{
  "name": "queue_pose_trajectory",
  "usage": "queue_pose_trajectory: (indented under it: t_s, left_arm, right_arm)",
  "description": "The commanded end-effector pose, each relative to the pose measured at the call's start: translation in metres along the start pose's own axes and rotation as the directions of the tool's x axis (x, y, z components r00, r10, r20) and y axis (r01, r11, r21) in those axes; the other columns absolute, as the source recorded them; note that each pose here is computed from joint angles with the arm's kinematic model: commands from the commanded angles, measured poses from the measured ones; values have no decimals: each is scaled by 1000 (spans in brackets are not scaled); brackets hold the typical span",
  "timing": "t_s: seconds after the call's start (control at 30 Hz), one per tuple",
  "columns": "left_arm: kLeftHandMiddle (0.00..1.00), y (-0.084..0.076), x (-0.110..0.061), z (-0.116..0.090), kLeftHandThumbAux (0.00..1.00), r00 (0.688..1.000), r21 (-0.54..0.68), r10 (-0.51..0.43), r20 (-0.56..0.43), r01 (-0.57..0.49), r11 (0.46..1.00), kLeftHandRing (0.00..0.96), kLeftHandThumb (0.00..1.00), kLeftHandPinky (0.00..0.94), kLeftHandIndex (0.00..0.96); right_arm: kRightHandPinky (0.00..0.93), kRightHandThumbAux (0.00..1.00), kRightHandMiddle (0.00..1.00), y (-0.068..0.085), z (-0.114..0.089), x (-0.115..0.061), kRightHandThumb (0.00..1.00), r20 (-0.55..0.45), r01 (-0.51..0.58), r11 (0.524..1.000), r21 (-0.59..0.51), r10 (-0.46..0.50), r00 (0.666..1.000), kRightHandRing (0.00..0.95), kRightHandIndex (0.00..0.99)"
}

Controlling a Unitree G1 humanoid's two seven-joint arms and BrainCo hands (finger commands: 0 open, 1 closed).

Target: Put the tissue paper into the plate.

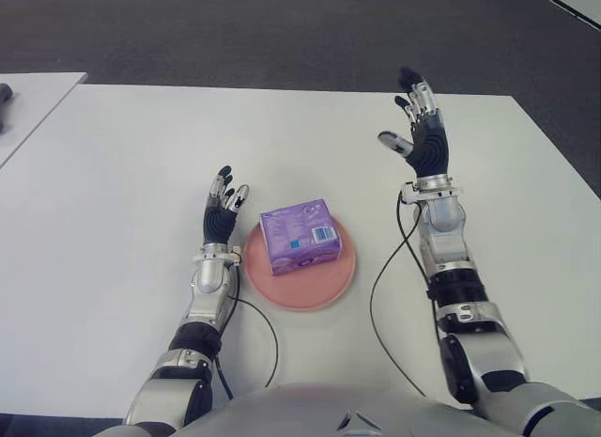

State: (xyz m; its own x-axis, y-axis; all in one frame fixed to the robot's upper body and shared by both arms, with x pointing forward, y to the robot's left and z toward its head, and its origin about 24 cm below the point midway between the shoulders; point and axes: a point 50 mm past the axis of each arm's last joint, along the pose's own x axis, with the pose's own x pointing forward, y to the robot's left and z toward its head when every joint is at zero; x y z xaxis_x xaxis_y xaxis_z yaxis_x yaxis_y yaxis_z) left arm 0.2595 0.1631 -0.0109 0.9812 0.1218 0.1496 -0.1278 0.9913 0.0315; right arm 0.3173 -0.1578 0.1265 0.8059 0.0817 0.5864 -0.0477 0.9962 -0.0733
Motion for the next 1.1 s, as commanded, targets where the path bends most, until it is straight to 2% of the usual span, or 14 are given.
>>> queue_pose_trajectory:
  t_s: [0.03,0.17,1.1]
  left_arm:
    - [0,1,-4,-6,429,1000,-3,-6,-23,6,1000,0,0,0,0]
    - [0,-2,-7,-4,440,1000,-2,-8,-13,8,1000,0,0,0,0]
    - [0,2,-9,-3,471,999,22,-19,-27,20,1000,0,0,0,0]
  right_arm:
    - [0,585,23,13,-25,-29,54,-118,85,991,104,-72,990,0,33]
    - [0,590,29,15,-30,-37,42,-138,103,988,113,-87,987,0,44]
    - [0,592,31,17,-29,-37,37,-130,103,988,116,-88,988,0,47]
